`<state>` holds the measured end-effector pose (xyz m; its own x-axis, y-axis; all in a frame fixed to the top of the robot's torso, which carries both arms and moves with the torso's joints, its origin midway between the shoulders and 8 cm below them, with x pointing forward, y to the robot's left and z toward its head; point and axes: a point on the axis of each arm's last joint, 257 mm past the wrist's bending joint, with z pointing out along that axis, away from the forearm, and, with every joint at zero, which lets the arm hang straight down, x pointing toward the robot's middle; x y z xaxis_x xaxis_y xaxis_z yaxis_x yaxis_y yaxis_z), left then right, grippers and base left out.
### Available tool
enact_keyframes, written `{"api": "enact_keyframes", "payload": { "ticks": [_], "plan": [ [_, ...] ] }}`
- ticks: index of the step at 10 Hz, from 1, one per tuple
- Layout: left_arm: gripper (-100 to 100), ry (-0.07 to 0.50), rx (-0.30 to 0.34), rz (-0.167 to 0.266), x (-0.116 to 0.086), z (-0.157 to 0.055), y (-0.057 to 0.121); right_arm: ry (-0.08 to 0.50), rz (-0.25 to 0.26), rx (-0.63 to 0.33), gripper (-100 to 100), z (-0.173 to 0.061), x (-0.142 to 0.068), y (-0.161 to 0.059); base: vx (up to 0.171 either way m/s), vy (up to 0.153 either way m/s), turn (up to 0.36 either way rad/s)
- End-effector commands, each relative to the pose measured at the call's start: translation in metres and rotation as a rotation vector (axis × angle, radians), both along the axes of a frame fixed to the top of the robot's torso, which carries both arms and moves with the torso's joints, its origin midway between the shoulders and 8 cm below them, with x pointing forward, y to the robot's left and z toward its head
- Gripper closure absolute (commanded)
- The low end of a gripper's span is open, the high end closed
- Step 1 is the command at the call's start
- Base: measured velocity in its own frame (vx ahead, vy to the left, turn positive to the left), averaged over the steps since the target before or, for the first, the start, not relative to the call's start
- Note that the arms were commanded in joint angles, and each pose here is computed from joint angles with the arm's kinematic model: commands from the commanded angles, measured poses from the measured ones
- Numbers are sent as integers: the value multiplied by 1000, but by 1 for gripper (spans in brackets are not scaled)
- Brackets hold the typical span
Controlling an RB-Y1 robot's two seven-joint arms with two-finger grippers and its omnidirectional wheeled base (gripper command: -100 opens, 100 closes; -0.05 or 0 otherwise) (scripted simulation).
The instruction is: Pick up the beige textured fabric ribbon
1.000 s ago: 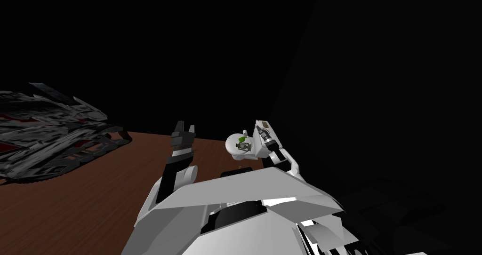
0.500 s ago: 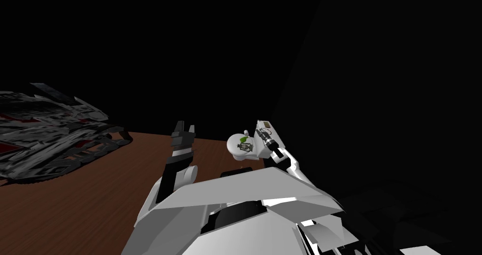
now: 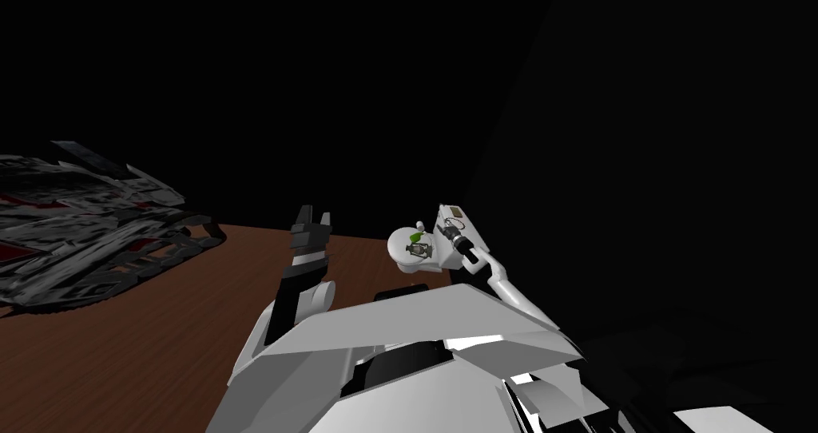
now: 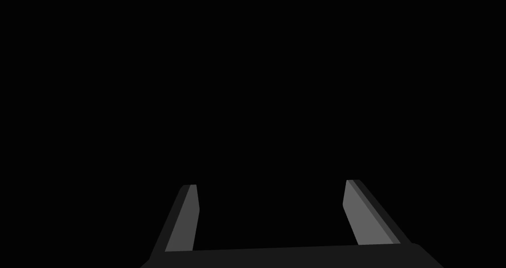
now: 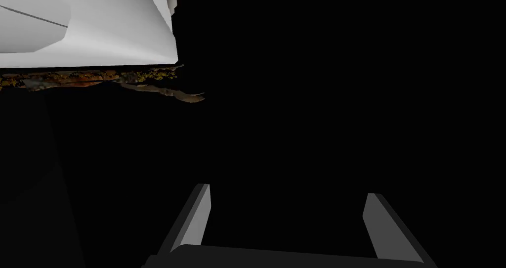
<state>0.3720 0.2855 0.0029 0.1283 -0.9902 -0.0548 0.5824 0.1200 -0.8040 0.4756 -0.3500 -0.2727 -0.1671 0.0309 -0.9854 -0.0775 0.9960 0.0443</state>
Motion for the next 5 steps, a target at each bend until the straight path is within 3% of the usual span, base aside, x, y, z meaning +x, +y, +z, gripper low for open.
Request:
{"api": "enact_keyframes", "payload": {
  "ticks": [1,2,4,5],
  "plan": [
    [0,0,0,0,0,0,0,51,-13,-151,-100,-17,3,-21,24,77,-6],
    [0,0,0,0,0,0,0,57,-15,-160,-100,-20,3,-23,18,50,-9],
    [0,0,0,0,0,0,0,119,-26,-351,-100,-39,7,-54,20,60,-8],
    [0,0,0,0,0,0,0,121,-28,-357,-100,-40,6,-55,20,54,-9]
  ]
}}
